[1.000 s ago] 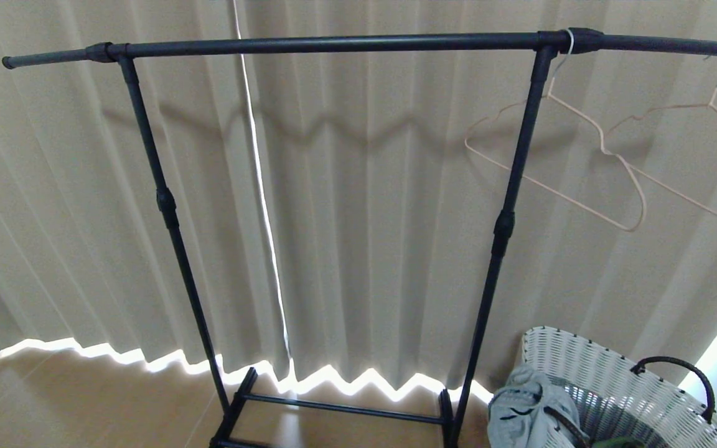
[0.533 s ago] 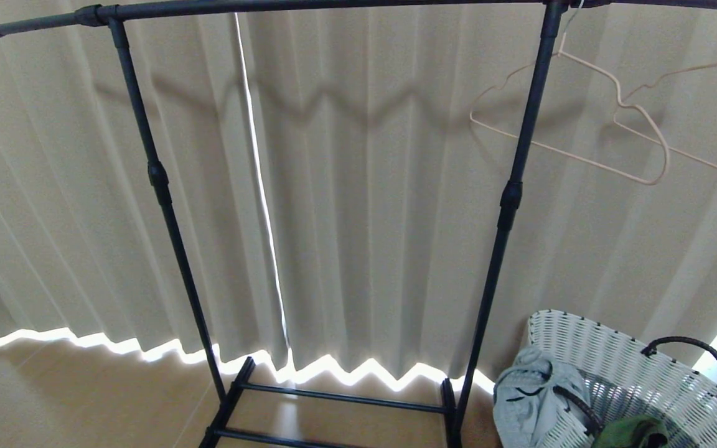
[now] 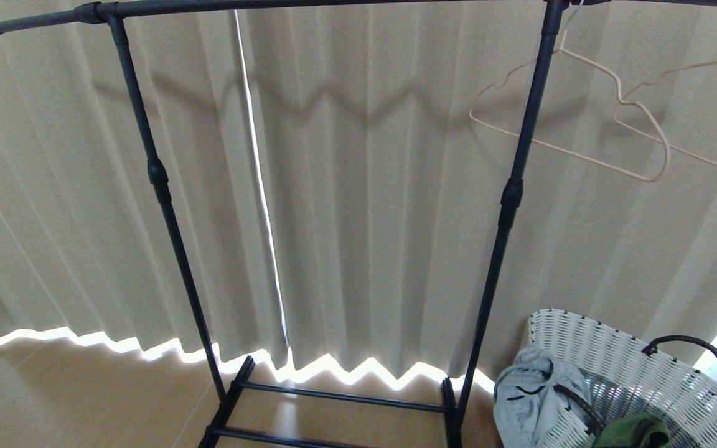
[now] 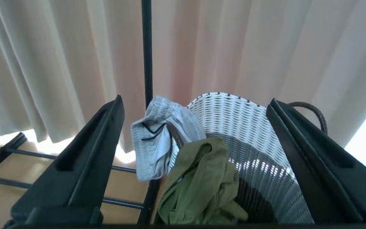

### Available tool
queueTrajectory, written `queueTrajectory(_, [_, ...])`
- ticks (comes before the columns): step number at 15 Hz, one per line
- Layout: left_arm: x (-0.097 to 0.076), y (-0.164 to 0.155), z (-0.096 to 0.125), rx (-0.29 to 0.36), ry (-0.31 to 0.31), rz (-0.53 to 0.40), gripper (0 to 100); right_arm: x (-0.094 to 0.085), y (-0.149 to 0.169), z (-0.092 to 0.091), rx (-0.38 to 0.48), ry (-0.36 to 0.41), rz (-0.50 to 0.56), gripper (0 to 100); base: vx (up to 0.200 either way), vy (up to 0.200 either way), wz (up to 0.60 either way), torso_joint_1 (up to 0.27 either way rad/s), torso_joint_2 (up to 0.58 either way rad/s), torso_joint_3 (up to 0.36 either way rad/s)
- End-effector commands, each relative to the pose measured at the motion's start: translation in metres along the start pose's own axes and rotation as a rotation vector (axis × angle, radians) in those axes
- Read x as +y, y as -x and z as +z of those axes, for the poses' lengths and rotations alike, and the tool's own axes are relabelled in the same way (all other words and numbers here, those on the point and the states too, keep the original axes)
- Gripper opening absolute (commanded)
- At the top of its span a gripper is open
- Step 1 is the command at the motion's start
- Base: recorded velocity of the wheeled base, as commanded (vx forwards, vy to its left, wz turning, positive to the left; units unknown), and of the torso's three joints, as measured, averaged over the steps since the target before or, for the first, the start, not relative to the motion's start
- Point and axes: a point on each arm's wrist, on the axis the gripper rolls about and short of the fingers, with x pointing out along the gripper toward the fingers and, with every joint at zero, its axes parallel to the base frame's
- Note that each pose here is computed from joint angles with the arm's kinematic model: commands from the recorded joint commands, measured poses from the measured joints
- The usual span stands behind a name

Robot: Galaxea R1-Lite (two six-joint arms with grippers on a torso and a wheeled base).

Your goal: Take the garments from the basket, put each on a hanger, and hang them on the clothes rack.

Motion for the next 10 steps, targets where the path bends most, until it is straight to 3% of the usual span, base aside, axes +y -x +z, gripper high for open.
queueTrajectory(1, [0.0000,0.0000,0.0002,-0.002,0.000,0.001,100,0.0000,-0.0001,0.0001,0.001,0.003,0.001,100,0.000,0.000,-0.60,-0.007,0.01,0.002])
queueTrajectory(3, [0.0000,0.0000,0.0000,0.000,0.000,0.001,100,0.0000,-0.0001,0.0001,0.001,0.003,0.001,100,0.000,0.000,-0.60,0.010,0.00,0.002])
queueTrajectory(10, [0.0000,0.0000,0.0002,-0.002,0.000,0.001,100,0.0001,-0.0001,0.0001,0.001,0.004,0.003,100,0.000,0.000,0.00,0.000,0.00,0.000])
